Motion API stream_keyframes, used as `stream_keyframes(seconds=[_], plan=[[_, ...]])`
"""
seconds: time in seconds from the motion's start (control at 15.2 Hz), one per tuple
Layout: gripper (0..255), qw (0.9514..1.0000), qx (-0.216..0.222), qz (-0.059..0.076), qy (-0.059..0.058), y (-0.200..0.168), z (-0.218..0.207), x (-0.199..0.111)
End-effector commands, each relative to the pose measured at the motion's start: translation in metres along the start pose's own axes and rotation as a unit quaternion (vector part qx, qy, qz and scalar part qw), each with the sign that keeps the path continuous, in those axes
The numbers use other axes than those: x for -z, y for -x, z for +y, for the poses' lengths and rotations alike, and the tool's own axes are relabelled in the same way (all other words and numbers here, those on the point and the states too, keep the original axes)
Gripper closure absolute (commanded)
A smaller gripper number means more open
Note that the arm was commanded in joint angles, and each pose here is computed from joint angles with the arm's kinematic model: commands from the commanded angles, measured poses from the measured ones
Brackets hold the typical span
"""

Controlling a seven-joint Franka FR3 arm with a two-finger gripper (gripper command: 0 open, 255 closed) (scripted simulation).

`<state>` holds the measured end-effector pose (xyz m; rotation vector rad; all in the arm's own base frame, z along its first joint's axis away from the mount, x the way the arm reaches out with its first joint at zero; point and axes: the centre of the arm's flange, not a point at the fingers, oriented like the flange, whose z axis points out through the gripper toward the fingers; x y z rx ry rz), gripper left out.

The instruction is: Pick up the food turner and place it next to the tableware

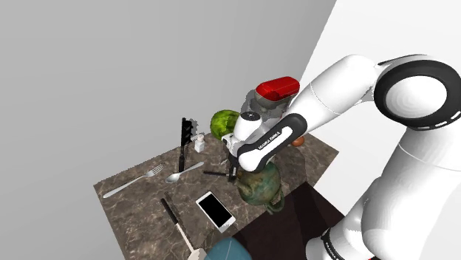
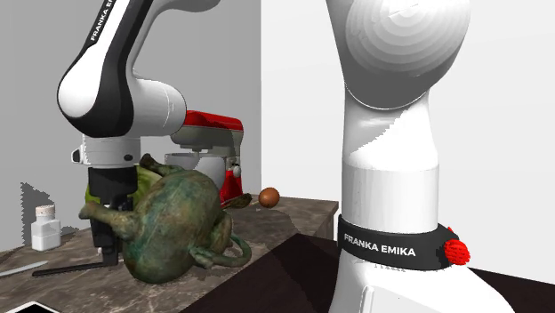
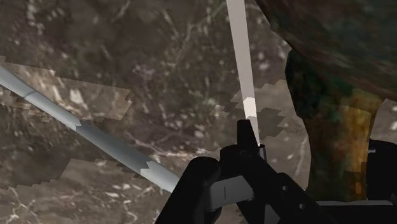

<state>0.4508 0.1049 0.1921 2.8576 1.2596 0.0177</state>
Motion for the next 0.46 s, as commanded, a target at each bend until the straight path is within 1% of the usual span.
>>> stream_keyframes(seconds=[0.0, 0.2, 0.4], plan=[[255, 0.9999, 0.000, -0.010, -0.007, 0.004, -0.005, -0.007], [255, 0.9999, 0.000, -0.010, -0.007, 0.004, -0.002, -0.008], [255, 0.9999, 0.000, -0.010, -0.007, 0.004, -0.002, 0.008]])
